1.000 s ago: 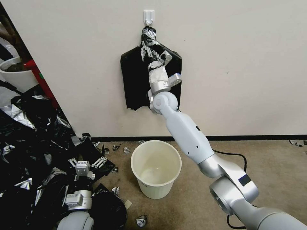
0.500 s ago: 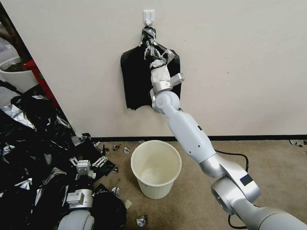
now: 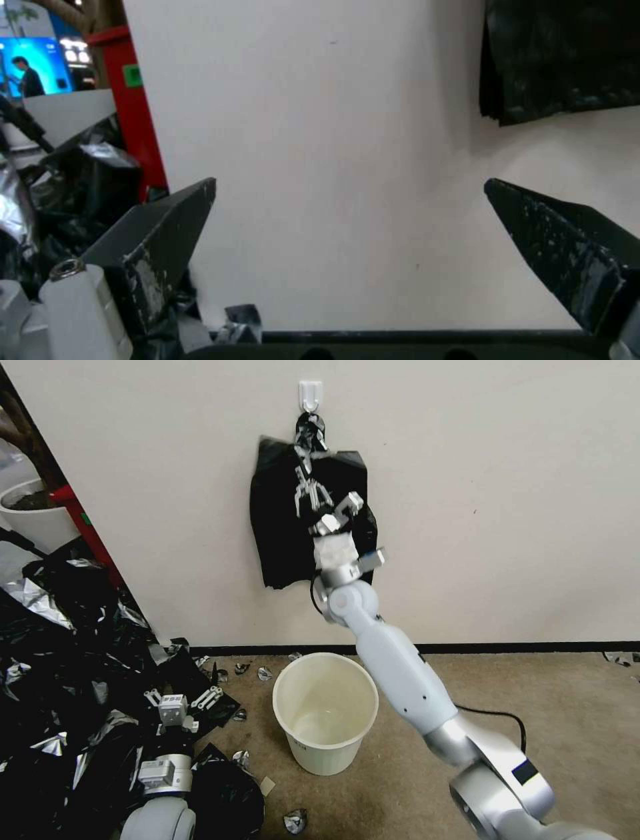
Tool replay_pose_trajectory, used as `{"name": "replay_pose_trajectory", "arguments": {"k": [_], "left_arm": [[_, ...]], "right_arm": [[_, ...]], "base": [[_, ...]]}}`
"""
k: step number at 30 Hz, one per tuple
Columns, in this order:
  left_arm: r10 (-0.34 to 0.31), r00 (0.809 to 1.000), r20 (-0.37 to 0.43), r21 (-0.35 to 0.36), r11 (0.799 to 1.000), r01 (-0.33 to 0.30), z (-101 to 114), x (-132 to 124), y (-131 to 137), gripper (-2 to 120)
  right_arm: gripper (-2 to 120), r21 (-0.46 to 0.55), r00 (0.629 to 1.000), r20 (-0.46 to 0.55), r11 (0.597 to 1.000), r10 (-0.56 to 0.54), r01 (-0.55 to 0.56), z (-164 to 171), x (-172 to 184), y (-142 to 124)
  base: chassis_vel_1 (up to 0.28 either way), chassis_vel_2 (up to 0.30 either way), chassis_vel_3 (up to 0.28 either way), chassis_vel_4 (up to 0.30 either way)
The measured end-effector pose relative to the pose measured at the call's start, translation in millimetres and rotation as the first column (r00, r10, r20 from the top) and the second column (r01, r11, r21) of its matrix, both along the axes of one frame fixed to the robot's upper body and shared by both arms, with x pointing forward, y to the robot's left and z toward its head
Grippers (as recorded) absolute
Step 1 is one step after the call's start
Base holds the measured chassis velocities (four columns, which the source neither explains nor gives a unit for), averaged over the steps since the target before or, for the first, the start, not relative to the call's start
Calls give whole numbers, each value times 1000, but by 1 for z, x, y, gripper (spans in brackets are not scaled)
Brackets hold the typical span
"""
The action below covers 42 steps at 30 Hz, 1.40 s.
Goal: Place a trash bag onto the trash bin.
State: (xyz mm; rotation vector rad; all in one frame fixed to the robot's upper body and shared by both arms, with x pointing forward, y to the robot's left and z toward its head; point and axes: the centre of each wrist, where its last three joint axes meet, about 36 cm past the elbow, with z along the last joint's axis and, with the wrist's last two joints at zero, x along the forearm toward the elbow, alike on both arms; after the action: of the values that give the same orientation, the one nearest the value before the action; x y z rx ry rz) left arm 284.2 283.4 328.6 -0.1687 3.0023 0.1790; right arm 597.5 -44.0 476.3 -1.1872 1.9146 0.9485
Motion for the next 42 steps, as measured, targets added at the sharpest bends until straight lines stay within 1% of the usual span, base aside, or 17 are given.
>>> {"name": "replay_pose_trajectory", "arguments": {"k": [1,7,14,19,24,29,30,32,34,35,36,37,38,39,40,41,42], "left_arm": [[3,1000,-1,-2,1000,-3,0,0,2,100],[14,1000,-9,-2,1000,-14,-4,0,6,100],[17,1000,-4,-2,1000,-17,-4,4,8,100],[15,1000,8,-3,1000,-15,-2,12,9,100],[13,1000,15,-4,1000,-13,-1,18,9,100],[4,999,55,-82,997,0,8,36,11,100],[4,999,55,-82,997,0,8,36,11,100],[-20,994,106,-123,992,33,22,53,13,100],[-101,976,195,-147,980,131,51,77,17,100],[-101,976,195,-147,980,131,51,77,17,100],[-148,961,235,-142,973,185,66,87,19,100],[-217,937,275,-116,960,256,85,99,24,100],[-217,937,275,-116,960,256,85,99,24,100],[-292,906,306,-74,942,329,107,110,29,100],[-342,883,321,-42,927,374,122,117,33,100],[-425,844,327,16,896,445,146,128,37,100],[-480,818,315,67,872,486,166,138,41,100]], "right_arm": [[0,-6,999,38,999,35,-35,-7,-3,-3],[0,-28,984,117,991,134,-132,-30,-12,-14],[0,-64,971,151,982,186,-178,-52,-21,-24],[0,-123,956,168,967,242,-223,-78,-32,-36],[0,-159,940,191,954,284,-256,-87,-36,-45],[0,-232,936,197,942,291,-244,-94,-34,-57],[0,-232,936,197,942,291,-244,-94,-34,-57],[0,-272,950,194,944,244,-187,-92,-32,-60],[0,-288,974,175,954,142,-87,-86,-30,-60],[0,-288,974,175,954,142,-87,-86,-30,-60],[0,-283,982,161,958,96,-48,-83,-30,-59],[0,-275,989,143,961,38,3,-79,-30,-57],[0,-275,989,143,961,38,3,-79,-30,-57],[0,-273,991,133,961,-11,47,-75,-29,-55],[0,-271,991,129,960,-34,68,-73,-29,-53],[0,-273,990,124,958,-61,93,-71,-29,-50],[0,-275,990,122,956,-74,105,-70,-29,-48]], "base": [[0,0,0,0],[0,0,0,0],[0,0,0,0],[0,0,0,0],[0,0,0,0],[0,0,0,0],[0,0,0,0],[0,0,0,0],[0,0,0,0],[0,0,0,0],[0,0,0,0],[0,0,0,0],[0,0,0,0],[0,0,0,0],[0,0,0,0],[0,0,0,0],[0,0,0,0]]}}
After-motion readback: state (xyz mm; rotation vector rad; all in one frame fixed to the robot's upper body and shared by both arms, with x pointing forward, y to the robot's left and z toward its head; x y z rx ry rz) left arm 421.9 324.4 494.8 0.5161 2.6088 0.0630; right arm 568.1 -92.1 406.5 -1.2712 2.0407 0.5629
